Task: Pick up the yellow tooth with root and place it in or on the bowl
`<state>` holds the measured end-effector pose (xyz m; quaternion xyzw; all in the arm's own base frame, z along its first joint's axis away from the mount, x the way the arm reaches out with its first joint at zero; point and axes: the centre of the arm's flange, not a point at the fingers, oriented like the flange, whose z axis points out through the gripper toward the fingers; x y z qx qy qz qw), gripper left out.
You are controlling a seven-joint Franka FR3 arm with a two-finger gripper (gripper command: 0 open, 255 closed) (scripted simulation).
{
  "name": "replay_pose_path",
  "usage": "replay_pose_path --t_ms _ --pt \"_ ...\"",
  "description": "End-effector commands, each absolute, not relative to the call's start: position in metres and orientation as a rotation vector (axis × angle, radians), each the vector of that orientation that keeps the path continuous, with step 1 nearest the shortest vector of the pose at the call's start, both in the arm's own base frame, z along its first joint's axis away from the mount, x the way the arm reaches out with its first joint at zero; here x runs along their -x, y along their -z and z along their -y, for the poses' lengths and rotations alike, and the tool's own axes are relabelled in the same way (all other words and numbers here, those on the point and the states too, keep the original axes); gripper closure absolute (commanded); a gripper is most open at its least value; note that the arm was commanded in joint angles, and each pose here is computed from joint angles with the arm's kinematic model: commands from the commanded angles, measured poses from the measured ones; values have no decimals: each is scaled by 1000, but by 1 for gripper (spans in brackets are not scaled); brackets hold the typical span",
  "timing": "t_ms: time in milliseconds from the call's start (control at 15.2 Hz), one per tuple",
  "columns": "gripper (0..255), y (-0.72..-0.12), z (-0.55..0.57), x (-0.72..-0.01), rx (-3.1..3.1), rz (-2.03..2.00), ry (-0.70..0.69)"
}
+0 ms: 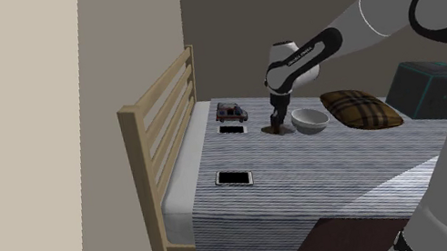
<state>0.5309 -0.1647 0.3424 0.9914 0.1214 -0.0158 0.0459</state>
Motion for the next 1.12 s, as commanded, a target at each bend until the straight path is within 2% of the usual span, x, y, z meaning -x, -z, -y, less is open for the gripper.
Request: replay_pose_path --t_ms 0,396,1056 --pt "255 -353 164 -531 -3027 -371 48" --pt "255 -384 164 -531 -3027 -371 48" --pt "255 -387 296 -532 -3027 -371 48"
